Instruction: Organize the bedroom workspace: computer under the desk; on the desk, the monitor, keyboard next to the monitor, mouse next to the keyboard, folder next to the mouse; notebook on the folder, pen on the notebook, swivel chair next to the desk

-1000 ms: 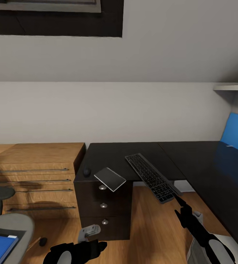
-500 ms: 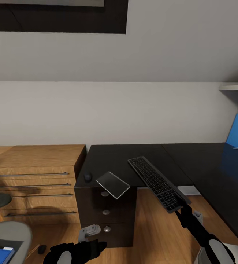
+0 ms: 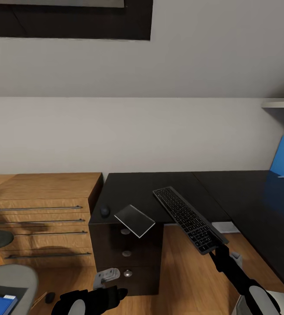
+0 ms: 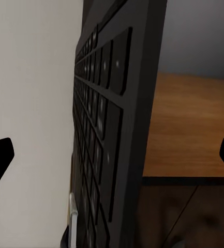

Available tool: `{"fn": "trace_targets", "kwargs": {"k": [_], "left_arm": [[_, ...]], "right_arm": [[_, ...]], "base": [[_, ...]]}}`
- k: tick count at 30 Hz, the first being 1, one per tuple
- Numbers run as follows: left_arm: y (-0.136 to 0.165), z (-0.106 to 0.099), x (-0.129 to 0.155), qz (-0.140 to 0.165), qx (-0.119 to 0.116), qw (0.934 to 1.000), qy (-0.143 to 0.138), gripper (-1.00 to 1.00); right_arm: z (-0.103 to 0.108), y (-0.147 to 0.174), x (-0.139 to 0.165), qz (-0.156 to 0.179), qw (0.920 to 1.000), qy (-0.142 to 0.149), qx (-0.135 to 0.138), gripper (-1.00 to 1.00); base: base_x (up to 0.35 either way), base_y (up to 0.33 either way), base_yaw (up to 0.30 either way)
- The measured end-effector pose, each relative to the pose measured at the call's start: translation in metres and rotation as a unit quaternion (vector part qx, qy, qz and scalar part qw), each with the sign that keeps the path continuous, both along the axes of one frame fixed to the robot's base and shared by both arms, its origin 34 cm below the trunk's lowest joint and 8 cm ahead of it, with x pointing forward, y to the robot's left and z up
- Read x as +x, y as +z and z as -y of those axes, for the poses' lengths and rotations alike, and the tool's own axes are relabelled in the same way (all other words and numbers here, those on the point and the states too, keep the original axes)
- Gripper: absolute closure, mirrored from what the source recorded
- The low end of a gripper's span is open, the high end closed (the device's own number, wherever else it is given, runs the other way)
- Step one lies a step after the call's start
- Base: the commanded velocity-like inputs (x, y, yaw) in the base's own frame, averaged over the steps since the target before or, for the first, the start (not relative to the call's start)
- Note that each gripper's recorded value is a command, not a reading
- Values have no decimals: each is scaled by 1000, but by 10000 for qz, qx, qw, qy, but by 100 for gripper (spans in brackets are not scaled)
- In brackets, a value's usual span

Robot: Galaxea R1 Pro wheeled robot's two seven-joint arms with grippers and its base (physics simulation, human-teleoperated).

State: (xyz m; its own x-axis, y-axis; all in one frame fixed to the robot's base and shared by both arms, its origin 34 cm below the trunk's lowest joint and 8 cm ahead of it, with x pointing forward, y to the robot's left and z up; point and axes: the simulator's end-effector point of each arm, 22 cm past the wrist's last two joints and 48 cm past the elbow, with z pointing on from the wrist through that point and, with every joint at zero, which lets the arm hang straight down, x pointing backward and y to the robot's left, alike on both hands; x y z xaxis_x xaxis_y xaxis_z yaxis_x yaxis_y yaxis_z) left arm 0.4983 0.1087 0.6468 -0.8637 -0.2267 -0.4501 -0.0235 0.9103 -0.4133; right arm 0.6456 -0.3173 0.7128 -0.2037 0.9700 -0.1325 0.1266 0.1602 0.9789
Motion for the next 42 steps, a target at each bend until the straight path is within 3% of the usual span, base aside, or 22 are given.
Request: {"fn": "trace_targets", "kwargs": {"k": [1, 21, 42], "left_arm": [[0, 0, 0, 0, 0, 10000, -1, -100], [7, 0, 1, -7, 5, 10000, -6, -100], [46, -1, 5, -17, 28, 10000, 1, -100]], "right_arm": [[0, 0, 0, -1, 10000, 1, 0, 100], [-1, 8, 1, 6, 10000, 29, -57, 100], [-4, 117, 17, 838, 9962, 144, -201, 100]], "base": [[0, 0, 0], [0, 0, 0], [0, 0, 0]]}}
